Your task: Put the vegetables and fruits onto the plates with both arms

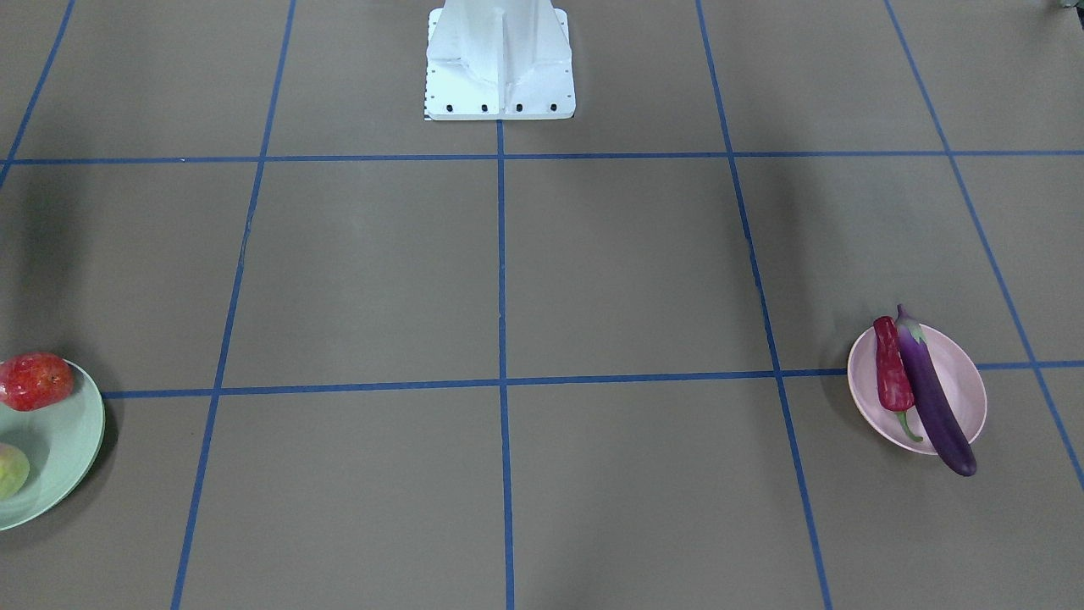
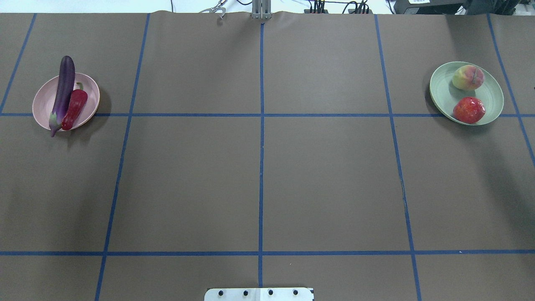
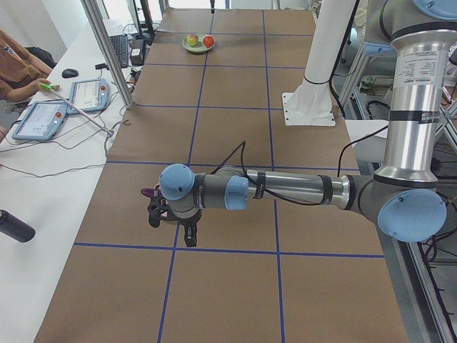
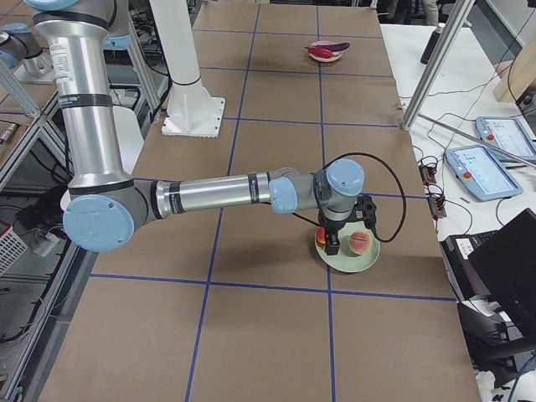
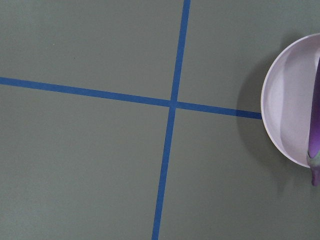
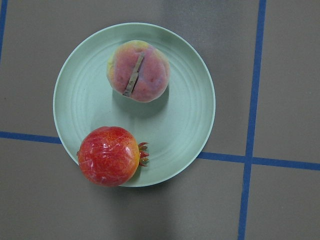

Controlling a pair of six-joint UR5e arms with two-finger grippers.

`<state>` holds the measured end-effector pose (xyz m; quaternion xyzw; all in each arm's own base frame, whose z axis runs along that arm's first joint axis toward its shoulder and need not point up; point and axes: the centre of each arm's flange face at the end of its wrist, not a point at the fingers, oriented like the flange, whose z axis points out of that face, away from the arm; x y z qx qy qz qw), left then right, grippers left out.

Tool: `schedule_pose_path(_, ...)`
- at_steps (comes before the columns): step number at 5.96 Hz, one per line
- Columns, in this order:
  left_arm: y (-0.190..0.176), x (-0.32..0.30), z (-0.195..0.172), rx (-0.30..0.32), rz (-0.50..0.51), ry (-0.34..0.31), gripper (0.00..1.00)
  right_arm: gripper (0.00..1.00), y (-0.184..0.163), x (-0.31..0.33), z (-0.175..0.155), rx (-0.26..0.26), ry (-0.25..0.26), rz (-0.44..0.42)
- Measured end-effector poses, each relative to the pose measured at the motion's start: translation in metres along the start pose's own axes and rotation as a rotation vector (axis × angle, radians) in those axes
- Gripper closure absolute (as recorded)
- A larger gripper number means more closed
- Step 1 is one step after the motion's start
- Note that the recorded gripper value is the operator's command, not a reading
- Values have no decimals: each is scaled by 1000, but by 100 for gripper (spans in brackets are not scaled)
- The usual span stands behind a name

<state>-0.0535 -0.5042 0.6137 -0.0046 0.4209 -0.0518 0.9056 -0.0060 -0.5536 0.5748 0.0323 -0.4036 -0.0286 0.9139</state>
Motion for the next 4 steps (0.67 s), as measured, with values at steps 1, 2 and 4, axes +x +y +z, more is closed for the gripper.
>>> schedule_pose_path(1,4,3,-3,7,5,-4,0,0,1,1,1,-2,2,2)
schedule_pose_path(2,5,1,-5,19,13,-40,0,0,1,2,1,-3,2,2)
schedule_pose_path(4,-3,-2,-13,61,41,-165,0,0,3,1,0,1,3,-2)
